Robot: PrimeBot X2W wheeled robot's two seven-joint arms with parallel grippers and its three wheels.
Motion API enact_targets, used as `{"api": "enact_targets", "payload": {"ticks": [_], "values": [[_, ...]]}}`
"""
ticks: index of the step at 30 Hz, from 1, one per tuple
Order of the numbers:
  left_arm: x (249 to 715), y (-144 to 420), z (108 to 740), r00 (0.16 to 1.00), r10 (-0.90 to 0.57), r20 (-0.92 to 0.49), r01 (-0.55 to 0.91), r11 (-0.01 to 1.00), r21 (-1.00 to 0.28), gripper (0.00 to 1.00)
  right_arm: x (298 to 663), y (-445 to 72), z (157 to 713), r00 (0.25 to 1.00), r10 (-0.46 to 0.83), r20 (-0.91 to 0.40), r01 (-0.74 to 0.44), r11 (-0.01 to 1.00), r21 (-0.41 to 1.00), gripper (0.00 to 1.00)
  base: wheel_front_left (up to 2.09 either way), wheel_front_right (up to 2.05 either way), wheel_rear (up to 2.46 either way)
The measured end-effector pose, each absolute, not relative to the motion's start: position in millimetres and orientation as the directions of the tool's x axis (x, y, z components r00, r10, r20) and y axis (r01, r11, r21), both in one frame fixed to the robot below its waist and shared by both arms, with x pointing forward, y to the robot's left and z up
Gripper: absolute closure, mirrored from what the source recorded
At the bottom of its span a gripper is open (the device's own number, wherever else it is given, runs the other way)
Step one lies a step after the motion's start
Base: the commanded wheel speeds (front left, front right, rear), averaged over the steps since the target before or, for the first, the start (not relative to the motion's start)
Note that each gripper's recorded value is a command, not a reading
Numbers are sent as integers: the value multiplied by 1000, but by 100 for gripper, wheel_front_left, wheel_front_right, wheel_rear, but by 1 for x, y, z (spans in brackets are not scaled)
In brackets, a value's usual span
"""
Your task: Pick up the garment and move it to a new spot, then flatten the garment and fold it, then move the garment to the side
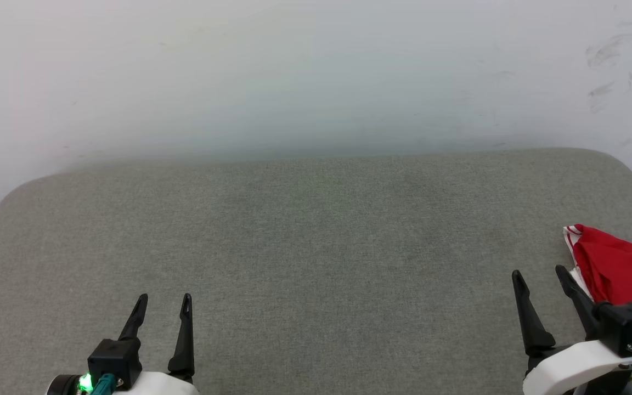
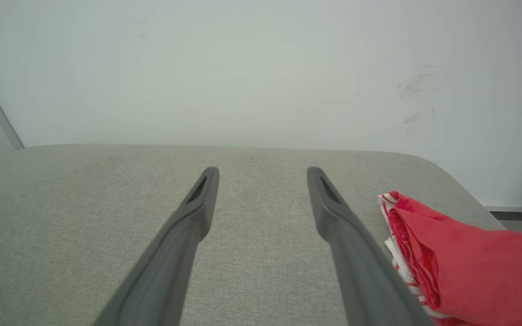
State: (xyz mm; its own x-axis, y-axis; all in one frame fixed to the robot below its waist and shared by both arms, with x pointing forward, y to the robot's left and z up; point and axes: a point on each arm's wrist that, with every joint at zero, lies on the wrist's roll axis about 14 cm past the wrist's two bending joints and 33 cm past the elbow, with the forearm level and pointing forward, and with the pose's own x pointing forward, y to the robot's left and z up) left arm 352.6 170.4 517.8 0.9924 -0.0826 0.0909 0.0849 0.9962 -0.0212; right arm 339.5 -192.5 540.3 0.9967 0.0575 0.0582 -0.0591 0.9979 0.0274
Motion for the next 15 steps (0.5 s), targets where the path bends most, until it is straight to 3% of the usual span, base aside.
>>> {"api": "enact_targets", "payload": {"ticks": [7,8,15], "values": [[353,168,516,991,-99,85,102,995,-22,0,339,-193,538,997,57,53,-59,998,27,0,0,0,0],[353,167,515,992,-100,83,102,994,-23,100,339,-192,537,997,57,50,-59,998,29,100,0,0,0],[344,165,488,996,-88,-13,86,992,-93,100,333,-195,511,998,46,-34,-43,995,90,100,0,0,0]]}}
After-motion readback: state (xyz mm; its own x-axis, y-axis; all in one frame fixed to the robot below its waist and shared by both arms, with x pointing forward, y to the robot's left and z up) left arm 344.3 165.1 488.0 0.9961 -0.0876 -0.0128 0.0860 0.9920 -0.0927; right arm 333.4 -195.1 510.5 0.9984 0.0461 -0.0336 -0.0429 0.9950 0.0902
